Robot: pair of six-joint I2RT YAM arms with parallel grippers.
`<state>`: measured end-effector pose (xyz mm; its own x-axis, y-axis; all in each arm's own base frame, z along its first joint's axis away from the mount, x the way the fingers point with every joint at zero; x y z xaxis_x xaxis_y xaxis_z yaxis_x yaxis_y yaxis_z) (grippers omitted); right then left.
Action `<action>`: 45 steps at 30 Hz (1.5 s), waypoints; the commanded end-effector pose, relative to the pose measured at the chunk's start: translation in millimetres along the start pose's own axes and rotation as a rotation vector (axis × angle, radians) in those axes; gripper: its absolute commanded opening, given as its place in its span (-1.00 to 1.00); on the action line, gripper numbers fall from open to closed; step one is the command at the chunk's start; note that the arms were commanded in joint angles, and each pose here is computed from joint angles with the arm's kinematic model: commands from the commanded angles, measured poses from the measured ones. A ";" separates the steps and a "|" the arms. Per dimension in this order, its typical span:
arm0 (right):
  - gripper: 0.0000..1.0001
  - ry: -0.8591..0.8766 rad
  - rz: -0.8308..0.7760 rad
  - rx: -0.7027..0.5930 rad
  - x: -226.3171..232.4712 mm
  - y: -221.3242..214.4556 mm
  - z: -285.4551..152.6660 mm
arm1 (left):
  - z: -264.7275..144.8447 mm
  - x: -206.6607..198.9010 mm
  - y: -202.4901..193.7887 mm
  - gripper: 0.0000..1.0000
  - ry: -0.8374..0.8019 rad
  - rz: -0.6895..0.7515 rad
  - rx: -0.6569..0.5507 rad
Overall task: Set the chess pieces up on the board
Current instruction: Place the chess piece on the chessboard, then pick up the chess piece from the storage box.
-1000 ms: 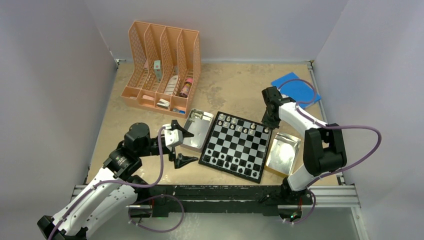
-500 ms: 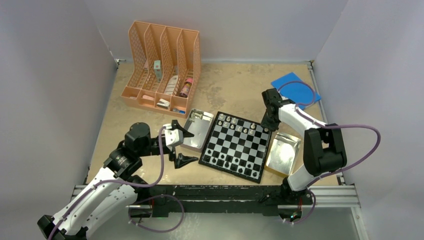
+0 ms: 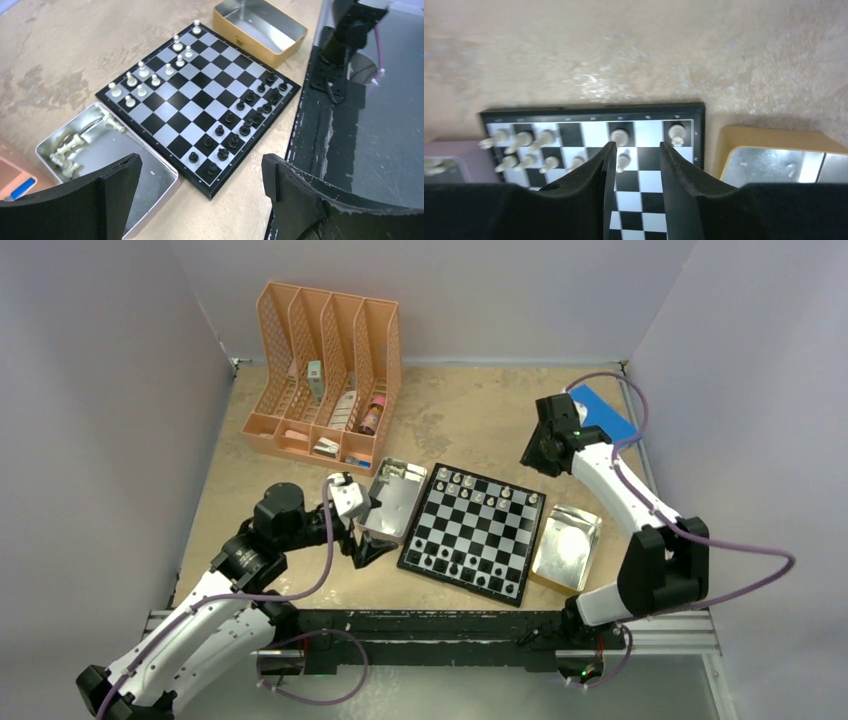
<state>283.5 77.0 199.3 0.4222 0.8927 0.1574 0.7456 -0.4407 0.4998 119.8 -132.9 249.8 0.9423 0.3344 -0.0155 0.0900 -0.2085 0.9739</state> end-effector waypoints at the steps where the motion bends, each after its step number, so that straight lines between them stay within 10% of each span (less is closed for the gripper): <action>1: -0.20 0.251 -0.047 -0.125 29.8 24.1 -43.3 | 1.9 9.7 9.0 0.82 0.159 -0.118 0.014; 12: -0.20 0.496 -0.246 -0.234 108.3 -14.4 -58.5 | 9.8 27.5 12.0 0.82 0.379 -0.340 0.190; 28: -0.19 0.887 -0.578 -0.226 217.9 -100.1 -22.1 | -37.8 17.4 31.2 0.71 0.584 -0.205 -0.086; 45: -0.23 0.873 -0.849 -0.362 246.1 -128.1 33.7 | -46.8 17.7 34.8 0.60 0.630 -0.169 -0.098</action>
<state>294.0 339.1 127.6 -0.6757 0.7164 0.1736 0.4818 0.2509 0.8396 124.6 -92.4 286.4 0.5469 0.8336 -0.0779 0.2051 -0.0432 0.9778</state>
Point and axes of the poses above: each gripper's point midway between its finger pads, its own z axis out along the fingers, its own x axis along the line the jaws close on, y = z × x, the point moved 10 cm from there along -z, back along the fingers, and after that the axes turned 1 degree about z, right-handed, at the moved point
